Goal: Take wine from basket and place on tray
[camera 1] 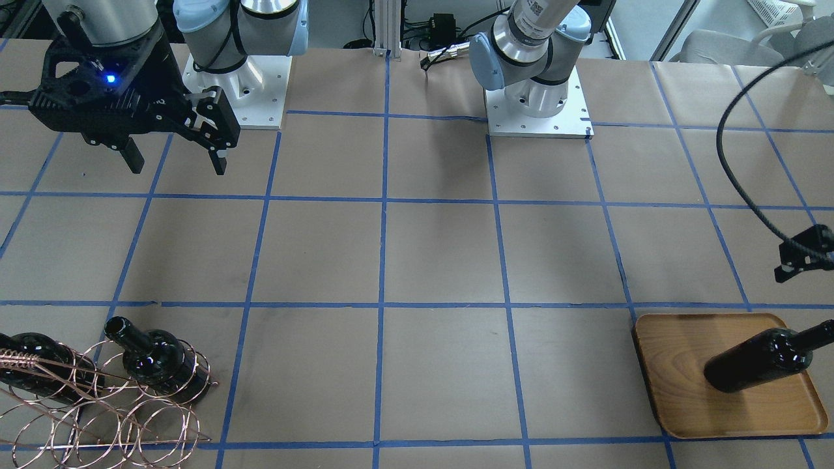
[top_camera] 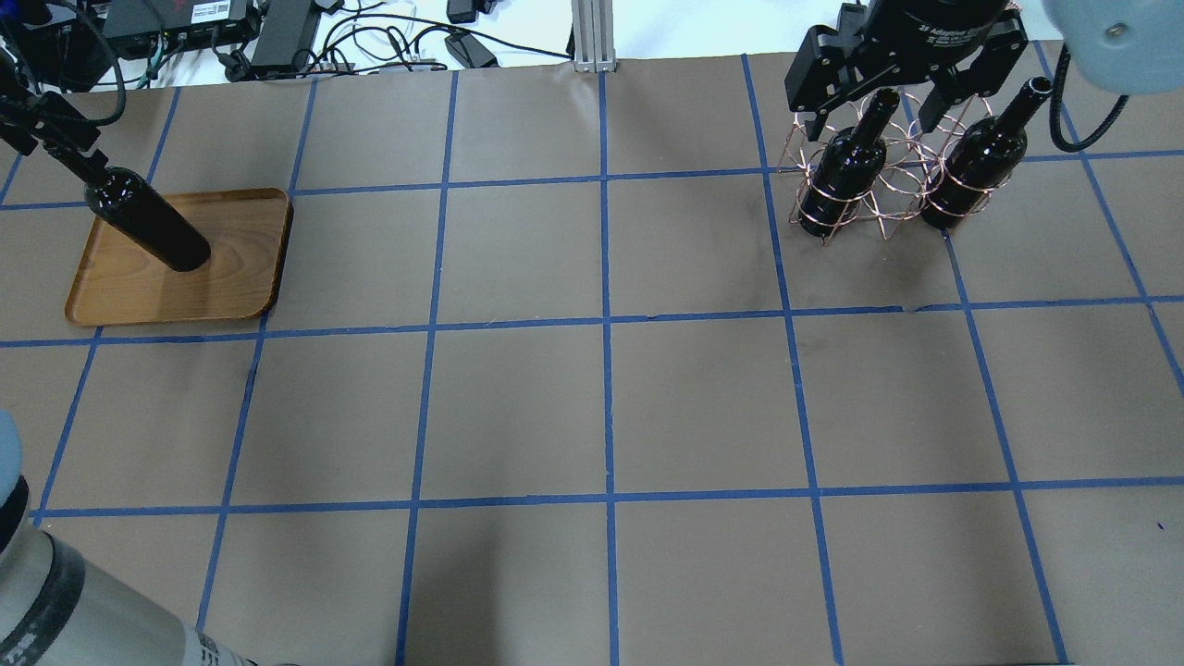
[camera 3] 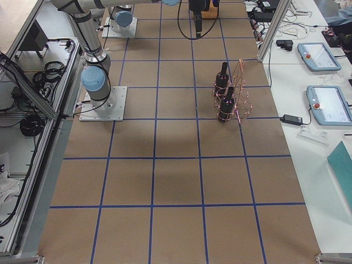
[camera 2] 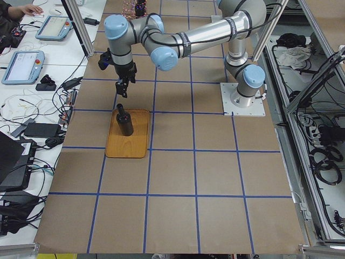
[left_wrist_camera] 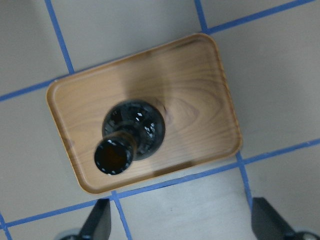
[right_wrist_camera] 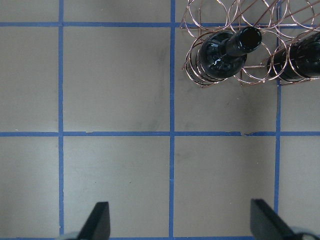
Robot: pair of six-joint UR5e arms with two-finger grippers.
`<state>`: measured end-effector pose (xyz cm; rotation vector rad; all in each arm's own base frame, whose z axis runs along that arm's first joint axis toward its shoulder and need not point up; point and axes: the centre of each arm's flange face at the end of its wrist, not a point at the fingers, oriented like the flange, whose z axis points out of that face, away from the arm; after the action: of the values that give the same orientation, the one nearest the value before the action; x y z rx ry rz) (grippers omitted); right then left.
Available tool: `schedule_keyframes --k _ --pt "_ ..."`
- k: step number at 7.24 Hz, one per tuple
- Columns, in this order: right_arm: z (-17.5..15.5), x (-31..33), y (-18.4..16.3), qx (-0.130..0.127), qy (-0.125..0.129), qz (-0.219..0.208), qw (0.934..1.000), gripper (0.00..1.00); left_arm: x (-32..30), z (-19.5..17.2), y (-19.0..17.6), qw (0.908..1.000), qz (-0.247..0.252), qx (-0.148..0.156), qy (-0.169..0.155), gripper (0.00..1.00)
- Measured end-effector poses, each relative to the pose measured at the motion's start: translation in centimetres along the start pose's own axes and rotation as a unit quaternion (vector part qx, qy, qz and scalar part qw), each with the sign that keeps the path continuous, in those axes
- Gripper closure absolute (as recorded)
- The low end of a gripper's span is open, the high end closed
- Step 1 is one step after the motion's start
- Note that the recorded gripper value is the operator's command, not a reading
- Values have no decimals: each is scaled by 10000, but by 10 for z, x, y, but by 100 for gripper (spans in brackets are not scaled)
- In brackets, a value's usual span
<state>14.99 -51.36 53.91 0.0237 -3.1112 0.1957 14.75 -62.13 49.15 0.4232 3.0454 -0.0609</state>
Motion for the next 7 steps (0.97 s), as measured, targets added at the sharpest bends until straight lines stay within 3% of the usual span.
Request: schedule_keyframes --k 2,4,7 --pt "0 0 0 0 5 0 10000 0 105 -43 -1 9993 -316 178 -78 0" --pt "0 0 0 0 6 0 10000 0 190 -49 7 9965 -816 205 -11 0" --pt "0 0 0 0 5 0 10000 0 279 -53 13 9937 -1101 205 54 0"
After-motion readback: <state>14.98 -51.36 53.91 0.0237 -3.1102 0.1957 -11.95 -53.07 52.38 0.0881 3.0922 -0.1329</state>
